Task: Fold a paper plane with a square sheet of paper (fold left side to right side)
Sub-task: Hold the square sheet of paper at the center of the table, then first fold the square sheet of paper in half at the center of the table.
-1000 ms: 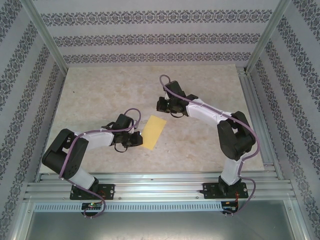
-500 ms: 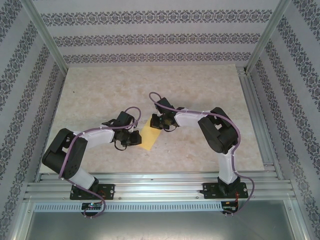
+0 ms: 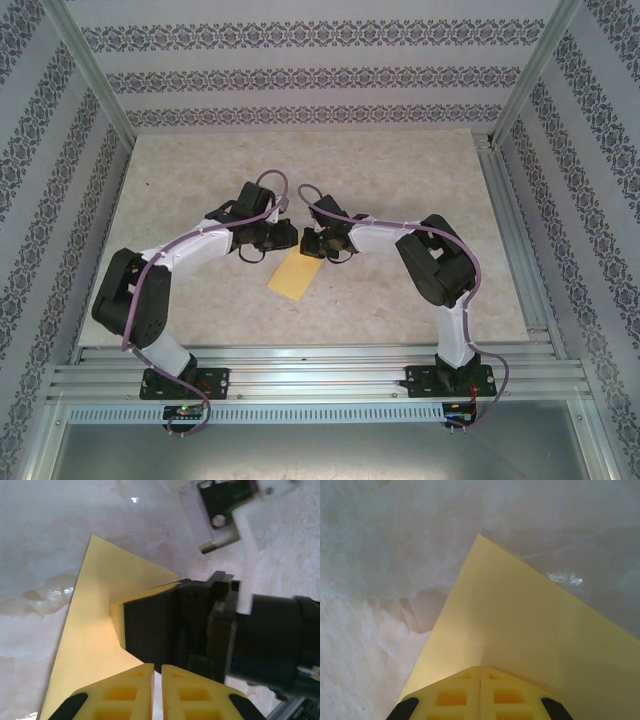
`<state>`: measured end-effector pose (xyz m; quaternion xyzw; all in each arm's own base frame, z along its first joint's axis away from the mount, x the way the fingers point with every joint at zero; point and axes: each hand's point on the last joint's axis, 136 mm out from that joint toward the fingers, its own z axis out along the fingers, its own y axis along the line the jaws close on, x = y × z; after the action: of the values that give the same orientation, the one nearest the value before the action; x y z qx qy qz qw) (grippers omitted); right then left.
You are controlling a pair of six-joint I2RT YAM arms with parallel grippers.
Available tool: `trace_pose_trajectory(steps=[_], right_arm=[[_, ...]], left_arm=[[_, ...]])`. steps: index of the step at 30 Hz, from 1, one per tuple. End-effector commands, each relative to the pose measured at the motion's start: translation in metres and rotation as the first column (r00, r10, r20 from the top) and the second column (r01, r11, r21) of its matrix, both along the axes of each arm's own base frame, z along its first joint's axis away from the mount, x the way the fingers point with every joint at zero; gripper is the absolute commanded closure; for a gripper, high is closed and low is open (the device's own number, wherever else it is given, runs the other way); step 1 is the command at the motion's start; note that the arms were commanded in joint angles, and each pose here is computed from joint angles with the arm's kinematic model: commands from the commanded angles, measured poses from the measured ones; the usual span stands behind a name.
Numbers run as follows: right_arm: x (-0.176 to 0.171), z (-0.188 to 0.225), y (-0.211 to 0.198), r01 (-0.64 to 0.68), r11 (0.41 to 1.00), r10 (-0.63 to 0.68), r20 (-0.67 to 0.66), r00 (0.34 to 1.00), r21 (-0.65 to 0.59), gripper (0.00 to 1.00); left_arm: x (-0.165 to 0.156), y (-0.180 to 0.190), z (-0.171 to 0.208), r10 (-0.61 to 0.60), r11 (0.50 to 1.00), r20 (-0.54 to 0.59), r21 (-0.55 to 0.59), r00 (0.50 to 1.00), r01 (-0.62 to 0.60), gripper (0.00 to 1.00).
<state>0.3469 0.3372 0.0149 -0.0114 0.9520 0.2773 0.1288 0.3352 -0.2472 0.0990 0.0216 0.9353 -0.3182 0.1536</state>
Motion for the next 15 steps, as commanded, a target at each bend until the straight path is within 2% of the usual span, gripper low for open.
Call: trace_pose_trajectory(steps=[1,10,15], right_arm=[[-0.014,-0.029,-0.009,-0.006,0.998,0.001,-0.071,0.997,-0.069,1.0],[-0.016,-0.03,-0.009,-0.013,0.997,0.008,-0.074,0.997,-0.076,1.0],[-0.016,-0.031,-0.008,-0.018,0.997,0.011,-0.08,0.997,-0.078,1.0]], left_arm=[[0.005,0.005,-0.023,-0.007,1.0,-0.043,0.017,0.999,0.008,0.91],[0.018,0.003,-0.058,0.005,1.0,-0.085,0.028,0.996,-0.002,0.96],[0.015,0.008,-0.084,0.014,0.998,-0.131,0.056,0.991,-0.007,0.98]])
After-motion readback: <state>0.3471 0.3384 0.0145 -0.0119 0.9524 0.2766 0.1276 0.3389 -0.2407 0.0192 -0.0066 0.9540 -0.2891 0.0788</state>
